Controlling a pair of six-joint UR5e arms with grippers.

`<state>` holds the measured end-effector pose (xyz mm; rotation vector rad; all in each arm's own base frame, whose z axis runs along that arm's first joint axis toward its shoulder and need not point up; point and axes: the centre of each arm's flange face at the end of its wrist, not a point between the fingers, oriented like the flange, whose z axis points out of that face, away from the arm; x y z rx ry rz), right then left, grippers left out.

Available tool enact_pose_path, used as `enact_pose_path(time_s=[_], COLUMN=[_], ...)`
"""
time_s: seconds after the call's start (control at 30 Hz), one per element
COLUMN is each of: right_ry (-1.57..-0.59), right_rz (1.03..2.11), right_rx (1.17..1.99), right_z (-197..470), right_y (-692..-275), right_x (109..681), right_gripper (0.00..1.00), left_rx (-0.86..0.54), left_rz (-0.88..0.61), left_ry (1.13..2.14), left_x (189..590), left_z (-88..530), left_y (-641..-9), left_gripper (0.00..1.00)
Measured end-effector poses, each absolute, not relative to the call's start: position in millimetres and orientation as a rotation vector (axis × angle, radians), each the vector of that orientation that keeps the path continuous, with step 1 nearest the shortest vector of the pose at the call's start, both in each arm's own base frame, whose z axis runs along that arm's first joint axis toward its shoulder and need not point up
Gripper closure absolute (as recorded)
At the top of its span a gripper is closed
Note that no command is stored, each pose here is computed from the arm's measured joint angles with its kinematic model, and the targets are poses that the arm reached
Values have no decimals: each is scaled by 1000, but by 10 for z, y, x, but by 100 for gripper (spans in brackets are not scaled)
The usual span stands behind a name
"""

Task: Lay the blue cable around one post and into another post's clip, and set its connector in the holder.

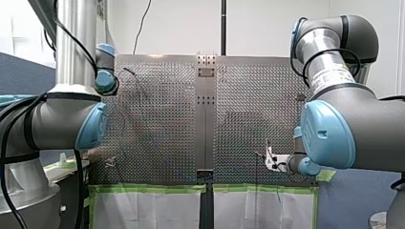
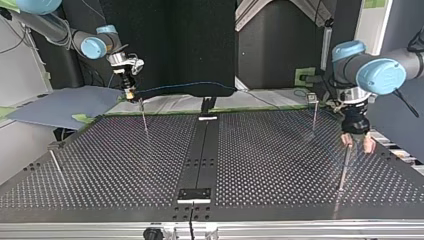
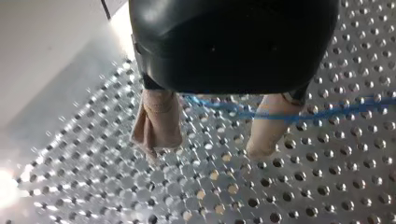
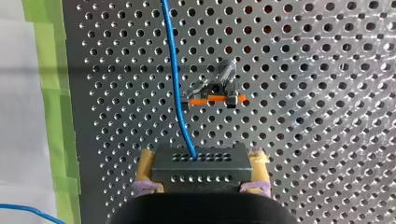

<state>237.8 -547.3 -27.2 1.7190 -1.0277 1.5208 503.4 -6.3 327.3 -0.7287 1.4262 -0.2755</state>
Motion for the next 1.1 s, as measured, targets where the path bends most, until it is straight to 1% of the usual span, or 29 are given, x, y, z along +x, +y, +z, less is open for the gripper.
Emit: enact_pose_path(time_s=[0.3,0.6,0.8,1.1], right_ry=[-1054,-1060,-1064,-1080], right_rz=[1490,1483,1480,1463], right_rx=[1709,1706,1701,1688], right_z=[-282,-286,-283,-285], right_y=[-5474,-5476,-5484,-5504], right_x=[2350,2341,2335,2288], right_gripper=[100,100,100,100], left_rx=[-725,-671,-609,-448], left_rz=[-278,-259,-239,-276], left_ry=[1424,1478,1514,1593], left_x=[4669,4269,4044,3661], left_z=[3286,3240,3258,3211], left_y=[-136,-316,-447,-804], left_gripper=[0,0,0,0])
